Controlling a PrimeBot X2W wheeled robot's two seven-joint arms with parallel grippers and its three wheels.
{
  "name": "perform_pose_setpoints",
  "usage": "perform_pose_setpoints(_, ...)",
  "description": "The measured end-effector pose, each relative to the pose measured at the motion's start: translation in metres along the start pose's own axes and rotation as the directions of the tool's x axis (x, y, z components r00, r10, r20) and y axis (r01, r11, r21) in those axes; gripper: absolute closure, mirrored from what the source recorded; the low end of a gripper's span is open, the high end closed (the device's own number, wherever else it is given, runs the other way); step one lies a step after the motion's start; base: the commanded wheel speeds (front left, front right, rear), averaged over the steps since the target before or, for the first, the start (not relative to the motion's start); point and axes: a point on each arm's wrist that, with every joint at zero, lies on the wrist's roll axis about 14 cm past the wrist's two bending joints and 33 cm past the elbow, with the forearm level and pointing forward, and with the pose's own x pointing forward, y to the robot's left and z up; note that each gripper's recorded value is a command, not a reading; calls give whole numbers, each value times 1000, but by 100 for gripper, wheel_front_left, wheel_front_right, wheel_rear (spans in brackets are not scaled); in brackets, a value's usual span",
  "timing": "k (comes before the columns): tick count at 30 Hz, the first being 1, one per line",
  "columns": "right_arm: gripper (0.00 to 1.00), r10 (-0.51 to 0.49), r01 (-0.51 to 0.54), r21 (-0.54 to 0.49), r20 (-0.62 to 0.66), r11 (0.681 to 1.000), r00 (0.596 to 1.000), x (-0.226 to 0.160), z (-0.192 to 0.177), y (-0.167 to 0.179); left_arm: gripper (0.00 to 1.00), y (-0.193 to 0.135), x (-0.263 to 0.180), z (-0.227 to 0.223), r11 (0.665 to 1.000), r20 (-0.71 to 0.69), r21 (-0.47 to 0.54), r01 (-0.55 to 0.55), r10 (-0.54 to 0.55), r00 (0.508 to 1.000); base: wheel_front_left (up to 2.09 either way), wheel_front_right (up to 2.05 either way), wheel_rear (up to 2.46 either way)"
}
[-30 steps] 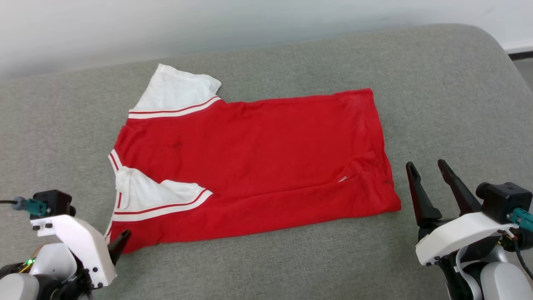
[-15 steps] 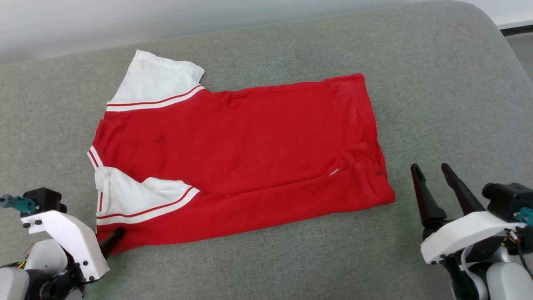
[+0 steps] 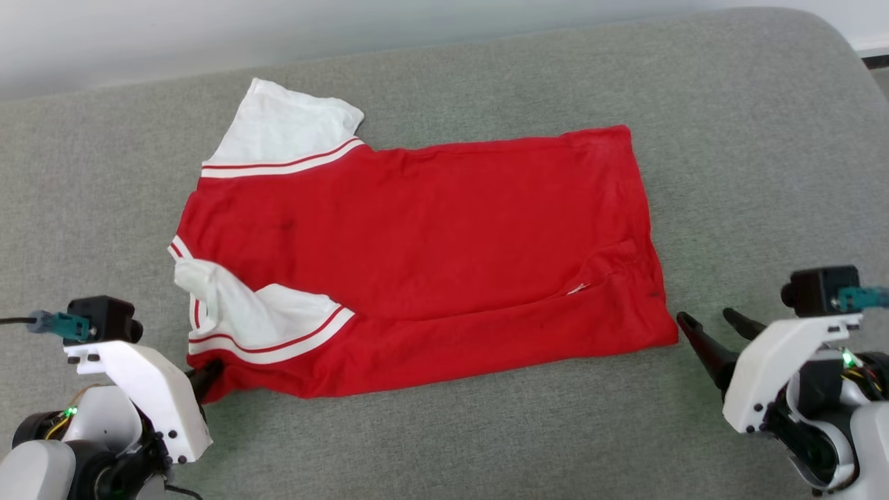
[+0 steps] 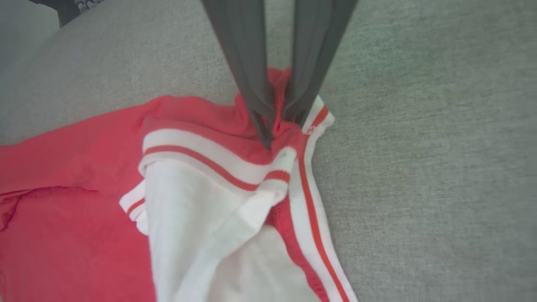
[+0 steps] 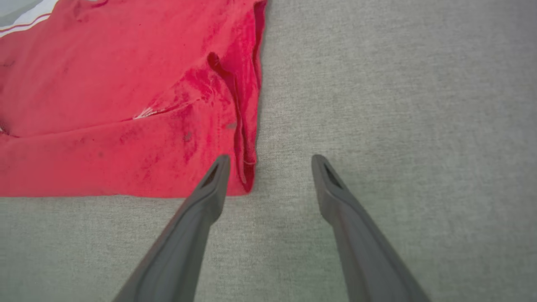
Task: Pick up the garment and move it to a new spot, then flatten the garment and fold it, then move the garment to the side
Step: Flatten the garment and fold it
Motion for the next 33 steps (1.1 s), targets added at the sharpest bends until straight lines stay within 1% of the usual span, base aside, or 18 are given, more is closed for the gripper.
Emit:
perform_pose_setpoints(7, 0, 64, -68, -22, -146, 997, 987, 29, -12, 20, 100, -3, 2, 9, 1000, 28, 7, 5, -5, 1000, 0, 0, 0)
perform_pose_setpoints(14, 0, 118, -121, 6, -272, 993, 955, 52, -34, 35, 100, 2, 5, 2, 1000, 15, -11, -1, 2, 1000, 0, 0, 0)
perform_pose_setpoints(15, 21, 122, -125, 6, -284, 992, 951, 54, -35, 37, 100, 2, 5, 0, 1000, 11, -15, -2, 2, 1000, 0, 0, 0)
perform_pose_setpoints(16, 67, 124, -129, 2, -289, 992, 949, 55, -35, 37, 100, 2, 5, 0, 1000, 10, -19, -1, 1, 1000, 0, 0, 0)
perform_pose_setpoints(17, 100, 126, -132, -1, -291, 991, 948, 56, -35, 38, 100, 2, 5, -1, 1000, 11, -22, -1, 1, 1000, 0, 0, 0)
perform_pose_setpoints(25, 100, 146, -161, -39, -261, 986, 954, 50, -22, 47, 100, -5, -5, 4, 999, 45, -30, 17, -15, 999, 0, 0, 0)
perform_pose_setpoints(29, 100, 145, -165, -63, -246, 984, 958, 39, -18, 48, 100, -15, -16, -3, 997, 56, -55, 50, -47, 997, 0, 0, 0)
perform_pose_setpoints(33, 100, 143, -165, -81, -230, 983, 963, 22, -16, 47, 100, -17, -32, -12, 996, 73, -71, 54, -48, 996, 0, 0, 0)
